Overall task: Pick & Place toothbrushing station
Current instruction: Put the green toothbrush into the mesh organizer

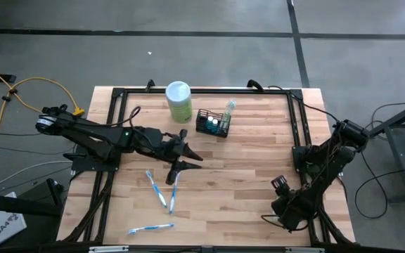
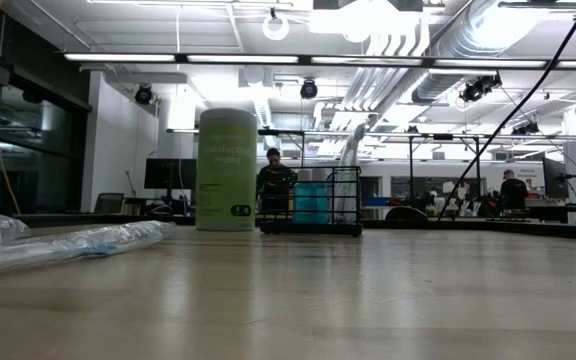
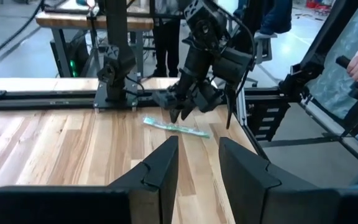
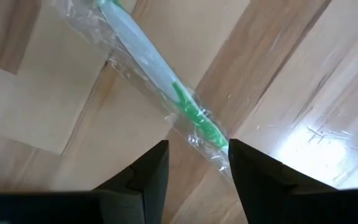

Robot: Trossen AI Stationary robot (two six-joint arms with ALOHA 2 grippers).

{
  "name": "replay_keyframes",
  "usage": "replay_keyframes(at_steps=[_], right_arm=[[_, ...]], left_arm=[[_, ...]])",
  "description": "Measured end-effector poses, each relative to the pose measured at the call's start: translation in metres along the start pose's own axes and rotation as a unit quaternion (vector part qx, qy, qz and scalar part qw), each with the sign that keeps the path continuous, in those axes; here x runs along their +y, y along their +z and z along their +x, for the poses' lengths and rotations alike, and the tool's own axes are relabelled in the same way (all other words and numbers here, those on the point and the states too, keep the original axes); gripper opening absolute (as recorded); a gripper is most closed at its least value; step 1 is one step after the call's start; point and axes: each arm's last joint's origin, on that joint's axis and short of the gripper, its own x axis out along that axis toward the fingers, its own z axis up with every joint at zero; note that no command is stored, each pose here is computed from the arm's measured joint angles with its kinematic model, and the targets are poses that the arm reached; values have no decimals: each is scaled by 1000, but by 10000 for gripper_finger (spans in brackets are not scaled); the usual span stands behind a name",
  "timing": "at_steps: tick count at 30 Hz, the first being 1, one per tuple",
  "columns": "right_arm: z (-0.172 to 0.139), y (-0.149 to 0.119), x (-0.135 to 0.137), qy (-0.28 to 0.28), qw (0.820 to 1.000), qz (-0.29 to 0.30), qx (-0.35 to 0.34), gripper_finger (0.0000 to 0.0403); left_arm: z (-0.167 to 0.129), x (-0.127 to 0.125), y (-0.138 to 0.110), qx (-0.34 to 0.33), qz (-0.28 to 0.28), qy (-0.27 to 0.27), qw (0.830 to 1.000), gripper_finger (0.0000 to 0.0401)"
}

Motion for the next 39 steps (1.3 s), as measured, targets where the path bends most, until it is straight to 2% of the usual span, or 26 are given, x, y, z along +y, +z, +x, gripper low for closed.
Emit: replay_keyframes(at_steps=[4,11,17,23,34,39], right_arm=[[0,2,1,4,1000,-1,-8,158],[0,4,2,7,999,-36,-20,158],[0,5,3,11,999,-29,-28,158],[0,6,3,17,999,13,-31,158],[0,8,4,24,999,-6,-40,160],[0,8,4,25,999,-5,-41,182]], left_arm=[[0,0,1,-5,0,0,1000,110],[0,0,2,-8,0,-1,1000,110],[0,0,2,-8,1,-1,1000,110],[0,0,2,-8,2,-1,1000,110],[0,0,2,-8,1,-1,1000,110],[0,0,2,-8,1,-1,1000,110]])
